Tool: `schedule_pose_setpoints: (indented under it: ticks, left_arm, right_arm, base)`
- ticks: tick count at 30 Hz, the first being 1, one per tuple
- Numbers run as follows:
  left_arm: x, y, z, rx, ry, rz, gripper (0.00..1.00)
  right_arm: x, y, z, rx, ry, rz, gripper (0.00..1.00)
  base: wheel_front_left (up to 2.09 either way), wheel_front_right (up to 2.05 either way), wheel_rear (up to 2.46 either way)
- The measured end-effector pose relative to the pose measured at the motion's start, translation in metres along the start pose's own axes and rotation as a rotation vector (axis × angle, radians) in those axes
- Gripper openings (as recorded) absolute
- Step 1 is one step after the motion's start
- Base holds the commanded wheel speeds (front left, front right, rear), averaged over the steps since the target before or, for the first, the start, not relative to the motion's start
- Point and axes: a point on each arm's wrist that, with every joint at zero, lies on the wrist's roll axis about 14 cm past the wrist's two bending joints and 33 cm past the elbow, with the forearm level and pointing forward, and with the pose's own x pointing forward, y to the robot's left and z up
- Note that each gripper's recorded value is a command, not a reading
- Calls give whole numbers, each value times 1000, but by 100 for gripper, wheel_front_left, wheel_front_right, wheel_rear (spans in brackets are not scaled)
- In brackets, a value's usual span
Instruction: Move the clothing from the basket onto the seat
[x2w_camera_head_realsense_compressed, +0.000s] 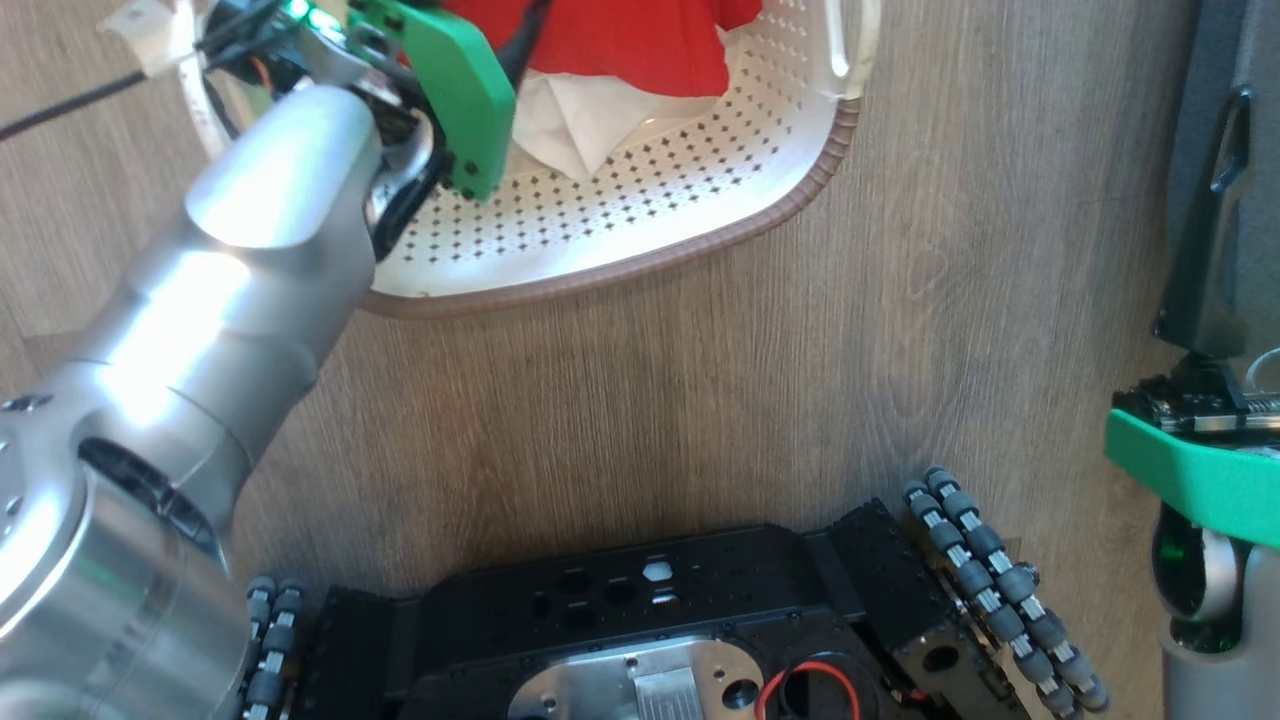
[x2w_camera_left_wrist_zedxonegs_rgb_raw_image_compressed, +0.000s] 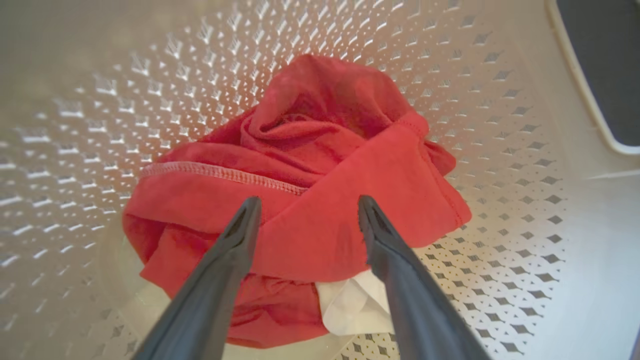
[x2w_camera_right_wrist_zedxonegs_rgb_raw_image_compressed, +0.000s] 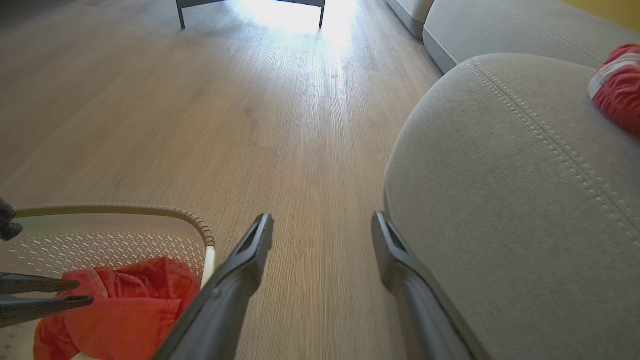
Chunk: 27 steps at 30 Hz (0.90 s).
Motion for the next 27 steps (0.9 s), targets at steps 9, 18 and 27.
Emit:
schedule_pose_setpoints:
  ticks: [9,18,27]
  left_arm:
    - [1,7,8,-2,-27,31,100]
    - [-2,5,8,-15,-32,28,100]
    - [0,-9,7,-8,-35,-16,100]
  right_arm:
    - [-5,1,-3,-4,19,3,100]
    - [-2,7,-2,-11,9,20,100]
    - [-6,12,-10,1,35,30,100]
  base:
    - [0,0,0]
    - [0,0,0]
    - [0,0,0]
